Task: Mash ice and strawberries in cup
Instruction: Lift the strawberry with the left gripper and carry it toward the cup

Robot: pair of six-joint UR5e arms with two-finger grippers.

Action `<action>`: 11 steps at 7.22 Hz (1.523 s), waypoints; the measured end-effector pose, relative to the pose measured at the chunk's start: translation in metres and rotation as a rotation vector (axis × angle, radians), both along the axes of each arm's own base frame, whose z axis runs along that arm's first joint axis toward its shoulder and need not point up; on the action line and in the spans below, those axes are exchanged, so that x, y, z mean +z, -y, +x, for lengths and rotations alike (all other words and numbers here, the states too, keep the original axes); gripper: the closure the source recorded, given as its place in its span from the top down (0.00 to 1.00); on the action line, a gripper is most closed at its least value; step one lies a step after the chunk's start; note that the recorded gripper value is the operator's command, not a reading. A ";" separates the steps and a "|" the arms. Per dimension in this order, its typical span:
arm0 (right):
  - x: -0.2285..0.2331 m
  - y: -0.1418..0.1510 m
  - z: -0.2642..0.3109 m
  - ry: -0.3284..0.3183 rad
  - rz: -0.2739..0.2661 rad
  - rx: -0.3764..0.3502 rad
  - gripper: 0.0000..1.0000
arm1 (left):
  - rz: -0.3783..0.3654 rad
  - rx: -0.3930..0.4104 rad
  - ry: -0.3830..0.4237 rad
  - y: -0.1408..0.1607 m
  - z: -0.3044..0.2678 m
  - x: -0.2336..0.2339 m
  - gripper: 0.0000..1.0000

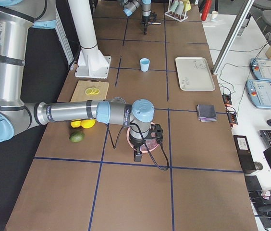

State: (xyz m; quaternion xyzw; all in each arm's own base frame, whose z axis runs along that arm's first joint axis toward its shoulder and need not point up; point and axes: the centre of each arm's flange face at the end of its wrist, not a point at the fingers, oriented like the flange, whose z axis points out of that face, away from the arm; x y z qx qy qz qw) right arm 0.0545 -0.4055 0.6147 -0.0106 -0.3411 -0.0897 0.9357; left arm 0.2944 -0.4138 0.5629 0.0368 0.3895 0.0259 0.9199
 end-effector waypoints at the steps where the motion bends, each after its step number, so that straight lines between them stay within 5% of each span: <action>1: 0.000 0.000 0.000 0.000 -0.001 0.000 1.00 | 0.005 0.000 -0.007 0.000 0.000 -0.007 0.00; 3: 0.000 0.000 0.000 0.000 -0.002 0.001 1.00 | 0.009 0.003 -0.013 -0.002 -0.001 -0.049 0.00; 7: 0.000 -0.001 0.001 0.000 -0.003 0.004 1.00 | 0.116 0.028 -0.116 0.019 0.043 -0.216 0.00; 9: 0.000 -0.001 0.003 0.000 -0.002 0.009 1.00 | 0.069 0.057 -0.071 0.023 0.089 -0.299 0.00; 11: 0.000 -0.001 0.003 0.000 -0.002 0.010 1.00 | -0.015 -0.002 -0.048 0.012 0.132 -0.367 0.03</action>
